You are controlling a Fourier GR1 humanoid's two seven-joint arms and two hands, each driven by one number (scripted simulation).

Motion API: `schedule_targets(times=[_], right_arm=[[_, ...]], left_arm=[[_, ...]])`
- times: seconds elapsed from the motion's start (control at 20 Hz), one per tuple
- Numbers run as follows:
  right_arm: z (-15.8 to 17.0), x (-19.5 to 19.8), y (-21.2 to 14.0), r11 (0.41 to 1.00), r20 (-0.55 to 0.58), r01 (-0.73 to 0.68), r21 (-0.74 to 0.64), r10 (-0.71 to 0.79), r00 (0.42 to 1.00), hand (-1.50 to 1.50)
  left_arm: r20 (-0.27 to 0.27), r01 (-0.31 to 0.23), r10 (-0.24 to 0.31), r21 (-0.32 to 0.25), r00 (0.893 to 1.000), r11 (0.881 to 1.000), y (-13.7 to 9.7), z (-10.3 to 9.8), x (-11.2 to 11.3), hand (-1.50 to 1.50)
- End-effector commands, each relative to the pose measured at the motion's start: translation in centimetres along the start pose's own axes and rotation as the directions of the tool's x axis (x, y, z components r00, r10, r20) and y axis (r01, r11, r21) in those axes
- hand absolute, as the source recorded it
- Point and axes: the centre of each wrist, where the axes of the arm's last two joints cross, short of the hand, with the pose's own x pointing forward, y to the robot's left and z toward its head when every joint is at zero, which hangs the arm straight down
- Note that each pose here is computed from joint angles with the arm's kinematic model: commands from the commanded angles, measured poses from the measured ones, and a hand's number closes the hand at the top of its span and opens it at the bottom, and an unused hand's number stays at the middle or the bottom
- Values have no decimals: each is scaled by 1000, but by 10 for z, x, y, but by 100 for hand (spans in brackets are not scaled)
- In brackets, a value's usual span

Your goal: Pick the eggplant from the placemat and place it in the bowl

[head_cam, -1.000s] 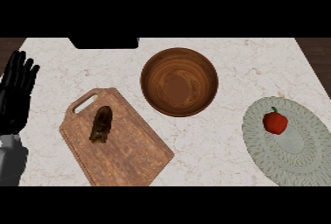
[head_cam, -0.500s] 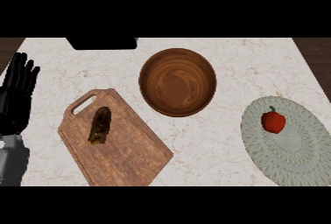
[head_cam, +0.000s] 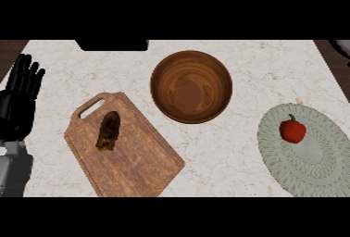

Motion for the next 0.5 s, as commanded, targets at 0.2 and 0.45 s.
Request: schedule_targets(times=[0.2, 0.45], right_arm=[[-35, 72, 50, 993, -4, -23, 120, 24, 1000, 150], [-73, 88, 126, 983, -7, 11, 183, -10, 1000, 150]], left_arm=[[13, 10, -10, -3, 1000, 1000, 7, 8, 17, 0], [10, -6, 6, -19, 1000, 1000, -6, -17, 19, 0]])
